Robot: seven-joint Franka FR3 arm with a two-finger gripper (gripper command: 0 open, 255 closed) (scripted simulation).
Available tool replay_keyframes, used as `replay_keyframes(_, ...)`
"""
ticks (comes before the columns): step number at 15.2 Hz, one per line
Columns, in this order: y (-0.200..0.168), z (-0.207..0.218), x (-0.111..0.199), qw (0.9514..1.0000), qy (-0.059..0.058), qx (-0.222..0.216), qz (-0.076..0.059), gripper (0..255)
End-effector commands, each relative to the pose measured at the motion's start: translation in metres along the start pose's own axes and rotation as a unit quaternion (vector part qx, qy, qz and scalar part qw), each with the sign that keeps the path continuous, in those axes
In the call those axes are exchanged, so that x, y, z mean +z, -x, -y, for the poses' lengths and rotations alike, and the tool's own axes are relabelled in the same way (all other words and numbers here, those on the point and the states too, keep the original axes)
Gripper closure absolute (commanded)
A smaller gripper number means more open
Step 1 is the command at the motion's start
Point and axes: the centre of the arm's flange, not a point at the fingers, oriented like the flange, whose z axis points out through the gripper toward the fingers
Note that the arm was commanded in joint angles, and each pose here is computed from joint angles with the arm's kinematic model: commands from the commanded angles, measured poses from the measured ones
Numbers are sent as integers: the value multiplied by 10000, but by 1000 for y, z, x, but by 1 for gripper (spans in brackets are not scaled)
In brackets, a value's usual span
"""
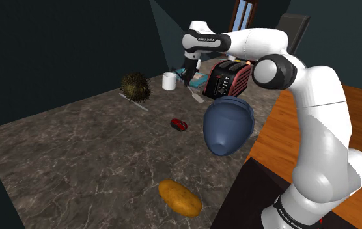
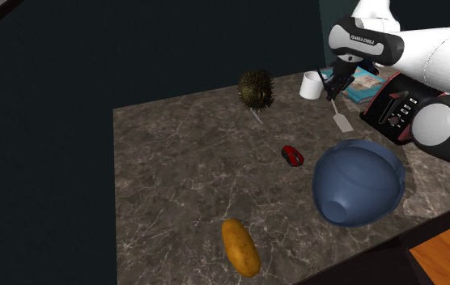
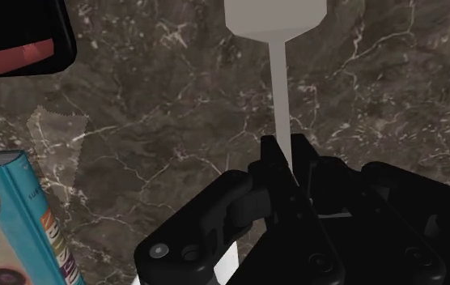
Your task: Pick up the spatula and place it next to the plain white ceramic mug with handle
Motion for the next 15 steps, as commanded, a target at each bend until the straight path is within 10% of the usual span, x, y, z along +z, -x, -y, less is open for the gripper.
replay_keyframes(1, 0, 2, 11, 10000, 1, 0, -3, 255)
replay_keyframes(15, 5, 2, 85, 10000, 1, 0, -3, 255)
